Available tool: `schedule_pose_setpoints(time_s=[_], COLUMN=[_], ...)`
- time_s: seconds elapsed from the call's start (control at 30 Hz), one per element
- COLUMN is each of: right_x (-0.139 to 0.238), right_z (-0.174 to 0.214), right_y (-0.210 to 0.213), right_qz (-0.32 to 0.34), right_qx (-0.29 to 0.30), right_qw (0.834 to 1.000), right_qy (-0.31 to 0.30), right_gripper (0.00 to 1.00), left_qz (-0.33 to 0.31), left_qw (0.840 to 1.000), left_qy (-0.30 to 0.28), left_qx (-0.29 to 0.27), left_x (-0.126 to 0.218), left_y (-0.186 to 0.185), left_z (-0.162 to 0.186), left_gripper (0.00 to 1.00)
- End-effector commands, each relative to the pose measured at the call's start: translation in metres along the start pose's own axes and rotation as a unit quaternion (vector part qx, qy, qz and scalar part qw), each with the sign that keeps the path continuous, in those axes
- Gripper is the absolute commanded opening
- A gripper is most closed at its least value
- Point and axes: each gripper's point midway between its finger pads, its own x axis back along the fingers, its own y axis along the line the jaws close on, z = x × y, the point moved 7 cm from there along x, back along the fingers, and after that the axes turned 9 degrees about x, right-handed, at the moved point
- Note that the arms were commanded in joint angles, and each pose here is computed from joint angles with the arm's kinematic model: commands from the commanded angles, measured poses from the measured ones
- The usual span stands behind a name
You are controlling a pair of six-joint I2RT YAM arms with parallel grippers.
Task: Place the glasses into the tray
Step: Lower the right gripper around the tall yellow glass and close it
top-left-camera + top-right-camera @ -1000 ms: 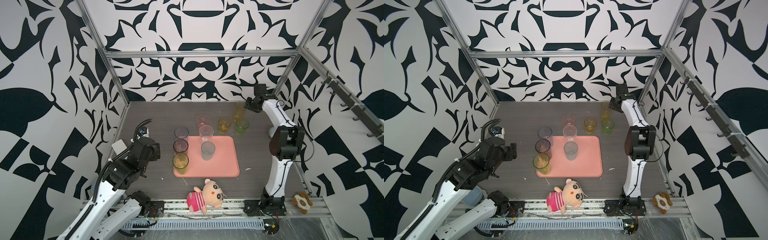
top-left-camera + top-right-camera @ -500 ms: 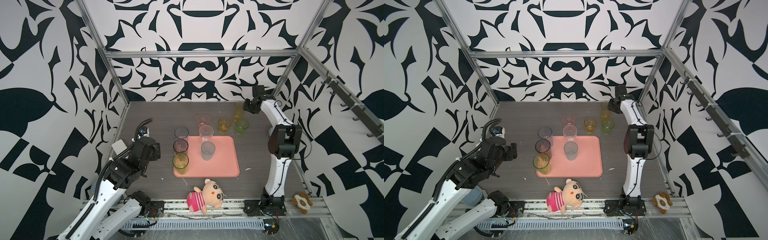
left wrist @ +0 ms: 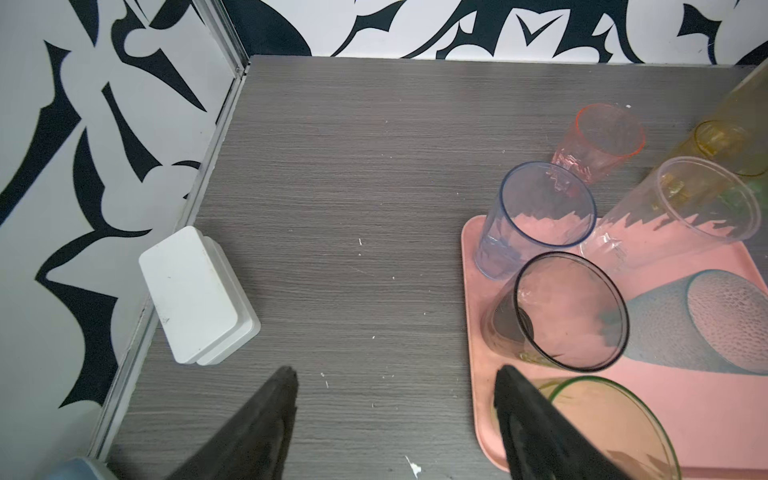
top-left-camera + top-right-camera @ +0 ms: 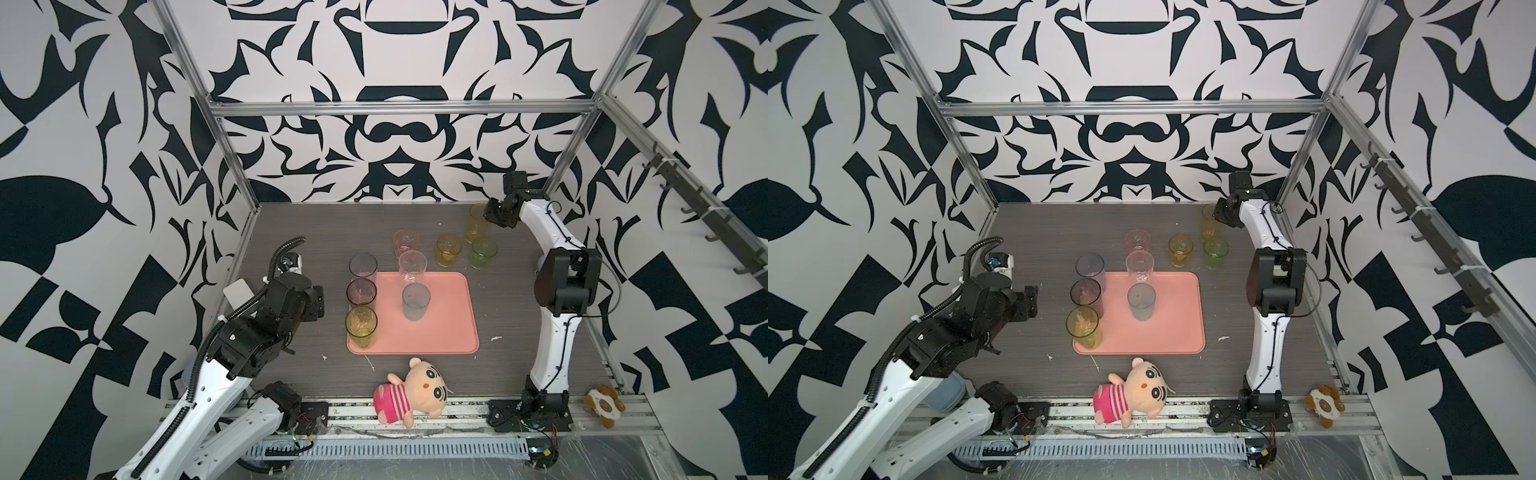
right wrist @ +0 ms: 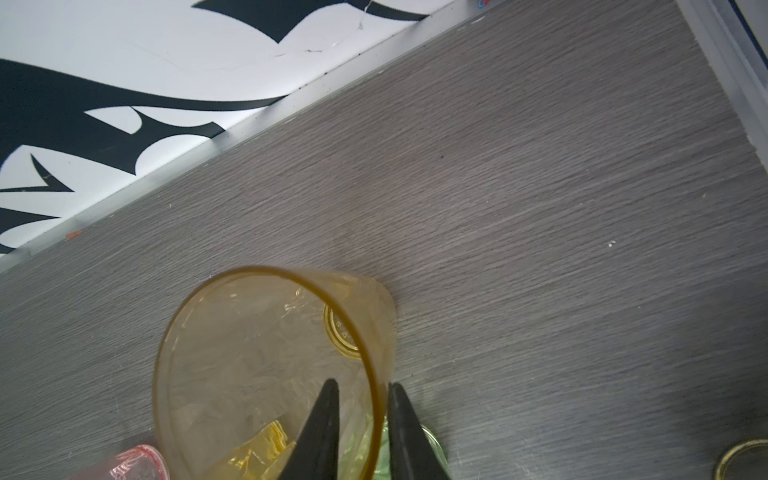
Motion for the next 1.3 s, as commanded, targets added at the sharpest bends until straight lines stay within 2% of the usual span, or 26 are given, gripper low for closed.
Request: schedule_pose_setpoints(time_s=[0.0, 0.33, 0.43, 0.47, 0.67, 0.87, 1.13, 1.27], right_x=[0.011, 0.006, 0.004, 0.004, 0.001, -0.001, 0.008, 0.02], right_z=[-0.011, -0.012, -0.012, -0.012, -0.012, -0.011, -0.016, -0.021], right_y=[0.002, 0.002, 0.003, 0.003, 0.002, 0.003, 0.005, 0.006], right_qz=[-0.008, -0.007, -0.007, -0.007, -0.008, -0.007, -0.009, -0.008], right_qx=[-0.002, -0.002, -0.001, -0.002, -0.003, -0.002, 0.0, 0.004], right_qw=[1.0, 1.0, 1.0, 1.0, 1.0, 1.0, 1.0, 1.0], right_qy=[-0.017, -0.009, -0.007, -0.006, -0.004, 0.0, -0.006, -0.012], right_gripper=[0.2, 0.2, 0.2, 0.21, 0.2, 0.15, 0.0, 0.0], left_qz=[0.018, 0.065, 0.064, 0.065, 0.067, 0.067, 0.069, 0.069], left_qw=[1.0, 0.998, 0.998, 0.998, 0.998, 0.998, 0.998, 0.998], left_qy=[0.0, 0.015, 0.017, 0.017, 0.009, 0.001, -0.001, -0.001], left_qx=[0.002, -0.008, -0.01, -0.011, -0.009, -0.007, -0.006, -0.006], left_x=[0.0, 0.001, 0.001, 0.001, 0.005, 0.007, 0.009, 0.009], left_y=[-0.002, -0.011, -0.011, -0.011, -0.009, -0.007, -0.007, -0.007], left_z=[0.002, 0.006, 0.006, 0.006, 0.005, 0.004, 0.004, 0.004], left_gripper=[0.78, 0.79, 0.84, 0.94, 0.96, 0.99, 1.0, 1.0])
